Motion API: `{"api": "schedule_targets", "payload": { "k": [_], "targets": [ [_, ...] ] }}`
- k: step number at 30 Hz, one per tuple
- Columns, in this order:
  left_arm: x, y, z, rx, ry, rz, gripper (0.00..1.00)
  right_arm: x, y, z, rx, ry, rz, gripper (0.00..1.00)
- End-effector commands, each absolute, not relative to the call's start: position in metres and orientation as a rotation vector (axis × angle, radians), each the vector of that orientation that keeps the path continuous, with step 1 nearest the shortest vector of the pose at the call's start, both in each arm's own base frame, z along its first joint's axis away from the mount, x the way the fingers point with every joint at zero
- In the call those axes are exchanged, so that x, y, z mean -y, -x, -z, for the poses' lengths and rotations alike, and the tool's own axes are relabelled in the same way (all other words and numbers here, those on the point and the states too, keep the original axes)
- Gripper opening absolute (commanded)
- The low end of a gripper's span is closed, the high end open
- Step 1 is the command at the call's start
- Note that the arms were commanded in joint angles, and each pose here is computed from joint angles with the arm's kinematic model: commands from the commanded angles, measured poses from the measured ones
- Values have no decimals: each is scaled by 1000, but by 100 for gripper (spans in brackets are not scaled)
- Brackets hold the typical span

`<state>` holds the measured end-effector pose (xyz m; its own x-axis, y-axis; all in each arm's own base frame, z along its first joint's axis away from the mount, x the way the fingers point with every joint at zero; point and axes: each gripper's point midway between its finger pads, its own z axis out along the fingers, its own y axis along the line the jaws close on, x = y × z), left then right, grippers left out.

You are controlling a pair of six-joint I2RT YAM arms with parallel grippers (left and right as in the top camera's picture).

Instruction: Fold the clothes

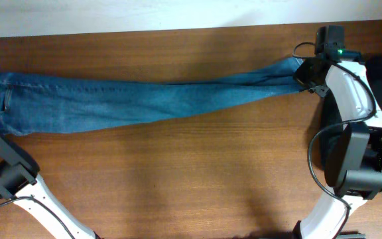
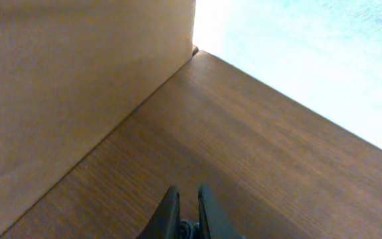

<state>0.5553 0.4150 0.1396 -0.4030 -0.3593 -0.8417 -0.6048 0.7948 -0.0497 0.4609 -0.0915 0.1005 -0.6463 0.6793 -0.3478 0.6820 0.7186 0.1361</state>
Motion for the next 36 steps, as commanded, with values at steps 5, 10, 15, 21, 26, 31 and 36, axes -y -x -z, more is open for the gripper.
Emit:
{"api": "schedule_targets", "payload": {
  "k": [5,10,15,21,26,31,36],
  "targets": [
    [-434,-545,-102,-2072,784,-406,2,81,-467,-106,-2539,-1002,72,4],
    [-434,-545,-97,-2079,786,-405,7,88,-459,-105,-2550,-1018,142,4],
    [-434,-545,-96,-2077,786,-405,1,92,-449,-103,-2577,-1029,194,4],
    [-436,-548,-84,-2079,778,-410,20,98,-432,-100,-2621,-1044,287,4],
    [-435,-547,-81,-2102,746,-426,68,98,-430,-100,-2629,-1045,297,12],
    [-432,-544,-75,-2141,742,-418,76,98,-431,-100,-2624,-1046,295,11],
    [-424,-542,-69,-2178,746,-404,77,99,-433,-101,-2616,-1045,291,12]
  ]
}}
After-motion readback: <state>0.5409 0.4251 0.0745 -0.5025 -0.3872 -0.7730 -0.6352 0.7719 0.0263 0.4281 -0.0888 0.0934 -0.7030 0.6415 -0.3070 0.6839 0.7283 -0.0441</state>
